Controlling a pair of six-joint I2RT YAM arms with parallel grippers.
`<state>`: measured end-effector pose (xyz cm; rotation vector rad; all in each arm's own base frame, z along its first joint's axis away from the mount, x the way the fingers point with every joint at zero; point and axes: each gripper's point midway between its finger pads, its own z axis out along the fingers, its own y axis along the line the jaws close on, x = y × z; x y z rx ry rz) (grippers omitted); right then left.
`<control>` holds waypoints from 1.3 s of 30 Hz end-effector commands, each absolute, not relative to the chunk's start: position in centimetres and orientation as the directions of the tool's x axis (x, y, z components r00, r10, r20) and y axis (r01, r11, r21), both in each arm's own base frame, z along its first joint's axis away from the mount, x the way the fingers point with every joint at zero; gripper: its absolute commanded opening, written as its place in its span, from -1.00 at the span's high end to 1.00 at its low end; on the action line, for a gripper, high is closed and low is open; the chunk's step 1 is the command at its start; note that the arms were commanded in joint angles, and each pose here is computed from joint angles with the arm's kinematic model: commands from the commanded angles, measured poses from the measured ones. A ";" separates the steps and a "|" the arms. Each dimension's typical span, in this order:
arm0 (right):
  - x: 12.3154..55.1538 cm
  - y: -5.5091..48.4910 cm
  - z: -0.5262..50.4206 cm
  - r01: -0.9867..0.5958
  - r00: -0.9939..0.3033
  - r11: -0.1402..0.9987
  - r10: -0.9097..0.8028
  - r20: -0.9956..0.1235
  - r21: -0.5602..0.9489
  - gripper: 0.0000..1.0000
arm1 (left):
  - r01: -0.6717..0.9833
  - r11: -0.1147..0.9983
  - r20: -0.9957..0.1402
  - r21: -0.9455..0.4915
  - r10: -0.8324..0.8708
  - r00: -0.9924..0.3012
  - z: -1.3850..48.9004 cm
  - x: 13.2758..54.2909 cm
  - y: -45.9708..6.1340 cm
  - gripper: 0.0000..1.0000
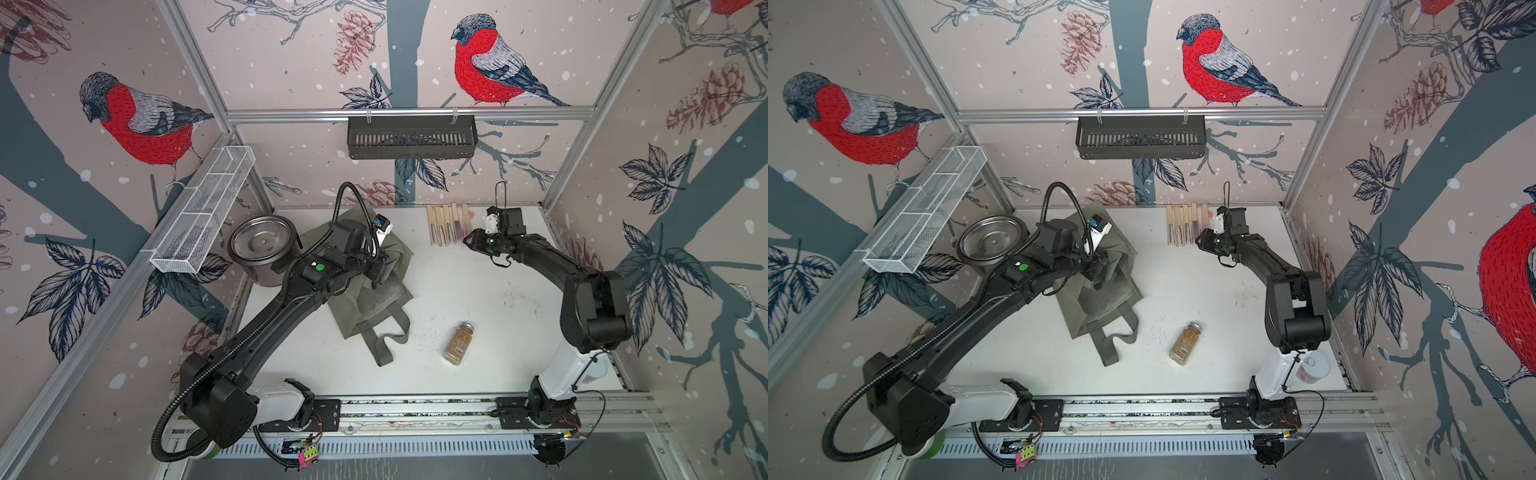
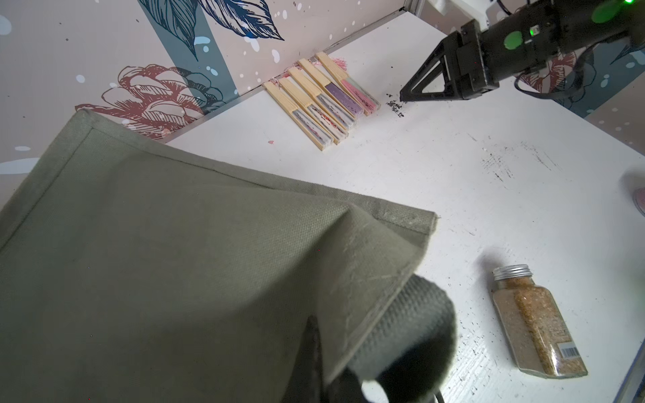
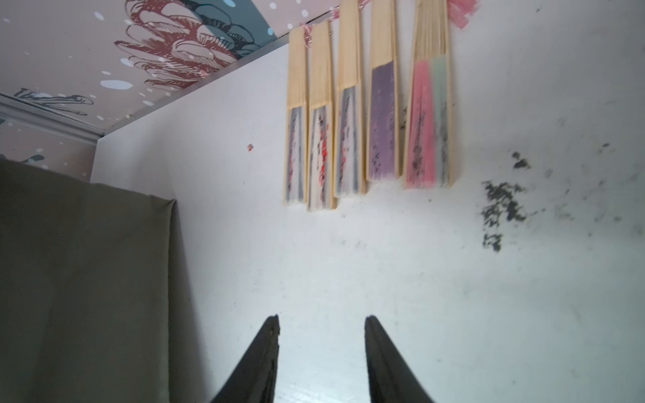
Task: Take out the folding fans from the tote bags
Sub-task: Adjust the folding fan in the canvas bag.
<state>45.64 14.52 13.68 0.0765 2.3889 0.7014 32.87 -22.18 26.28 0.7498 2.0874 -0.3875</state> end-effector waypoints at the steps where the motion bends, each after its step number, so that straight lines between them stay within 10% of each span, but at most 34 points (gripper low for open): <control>1: 44.3 15.7 15.3 -0.123 -0.729 0.860 0.261 -0.633 0.496 0.20 | 0.635 0.772 -0.837 0.026 0.364 -0.409 27.2 33.4 -22.3 1.00; 20: 26.4 28.4 15.5 -0.369 -0.697 0.784 0.121 -0.707 0.498 0.44 | 0.651 0.759 -0.838 0.025 0.371 -0.400 27.3 33.1 -22.7 1.00; 39: 19.0 37.1 14.3 -0.431 -0.726 0.609 0.205 -0.657 0.666 0.47 | 0.649 0.760 -0.840 0.026 0.368 -0.398 27.5 33.0 -22.6 1.00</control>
